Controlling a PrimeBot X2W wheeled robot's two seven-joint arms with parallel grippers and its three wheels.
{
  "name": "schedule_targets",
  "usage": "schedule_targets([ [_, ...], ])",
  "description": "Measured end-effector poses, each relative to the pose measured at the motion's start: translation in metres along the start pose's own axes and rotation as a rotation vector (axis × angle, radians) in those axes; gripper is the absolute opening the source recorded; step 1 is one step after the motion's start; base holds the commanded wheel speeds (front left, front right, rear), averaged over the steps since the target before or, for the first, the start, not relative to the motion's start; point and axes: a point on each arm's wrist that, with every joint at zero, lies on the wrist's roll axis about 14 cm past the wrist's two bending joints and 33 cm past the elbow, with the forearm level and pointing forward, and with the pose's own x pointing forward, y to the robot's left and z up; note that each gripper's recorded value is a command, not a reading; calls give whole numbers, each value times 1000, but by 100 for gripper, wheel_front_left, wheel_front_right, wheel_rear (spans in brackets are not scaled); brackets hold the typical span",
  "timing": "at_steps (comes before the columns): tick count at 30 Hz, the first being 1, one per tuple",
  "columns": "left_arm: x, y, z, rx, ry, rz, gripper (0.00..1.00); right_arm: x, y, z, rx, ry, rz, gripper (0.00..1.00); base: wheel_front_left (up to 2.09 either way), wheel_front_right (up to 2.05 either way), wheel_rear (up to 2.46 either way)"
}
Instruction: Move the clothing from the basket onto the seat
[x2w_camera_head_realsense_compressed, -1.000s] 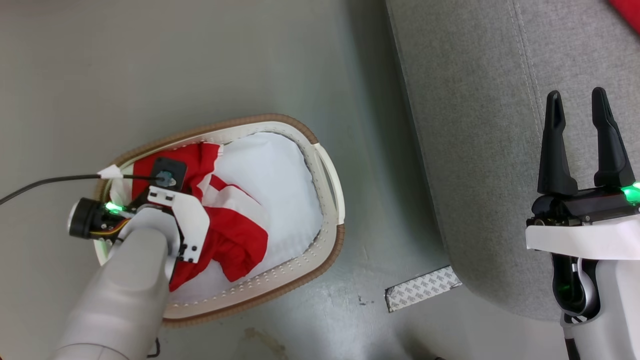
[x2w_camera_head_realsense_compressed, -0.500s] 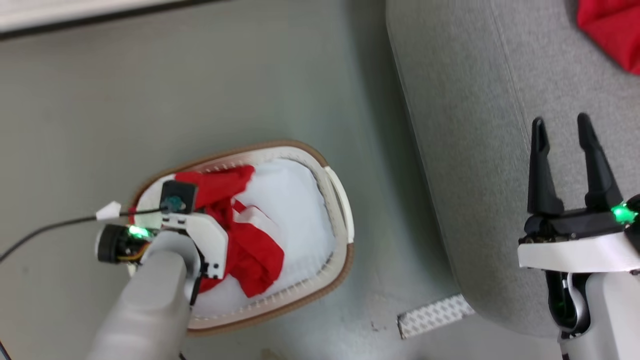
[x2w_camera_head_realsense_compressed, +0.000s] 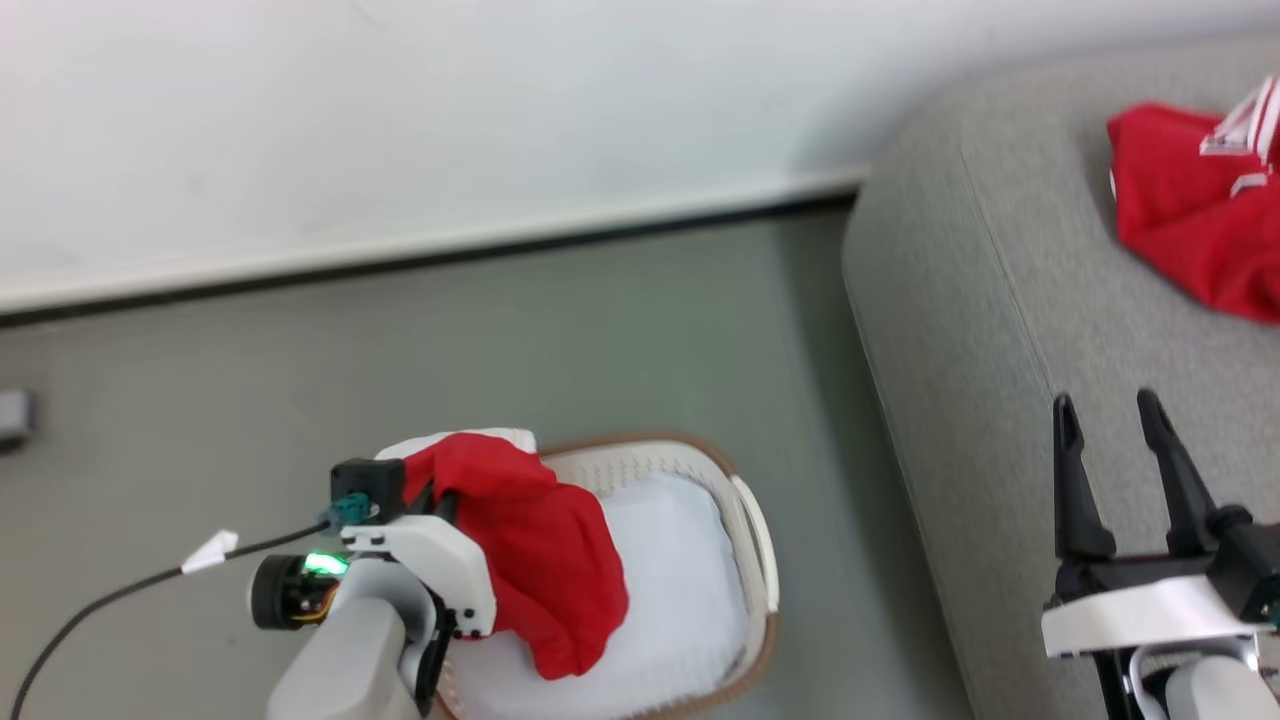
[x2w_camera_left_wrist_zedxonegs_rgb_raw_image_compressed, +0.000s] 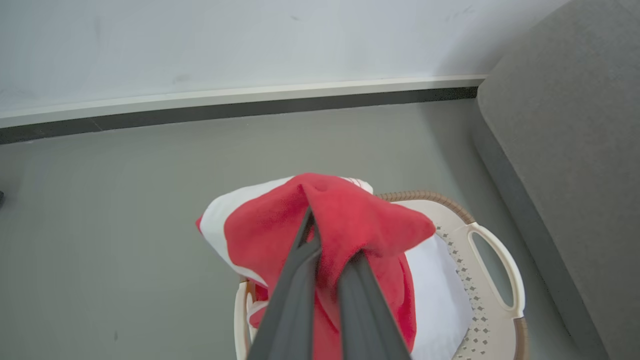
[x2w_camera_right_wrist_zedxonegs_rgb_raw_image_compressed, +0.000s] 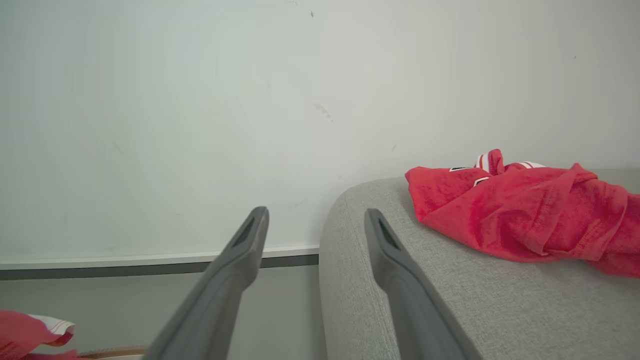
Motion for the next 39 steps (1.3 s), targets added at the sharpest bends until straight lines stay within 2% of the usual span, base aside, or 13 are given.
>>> schedule_targets([
  [9,-60,19,77,-17,-277,63,0,-20,25,16,11,-37,69,100,0,0,0],
  [15,-101,32,103,-12,-409,93,0,-34,36,19,14,-41,105,100,0,0,0],
  [28,-182,44,124,-3,-526,149,0,-65,50,22,8,-53,152,100,0,0,0],
  [39,-211,37,138,-1,-572,152,0,-75,68,20,5,-50,209,100,0,0,0],
])
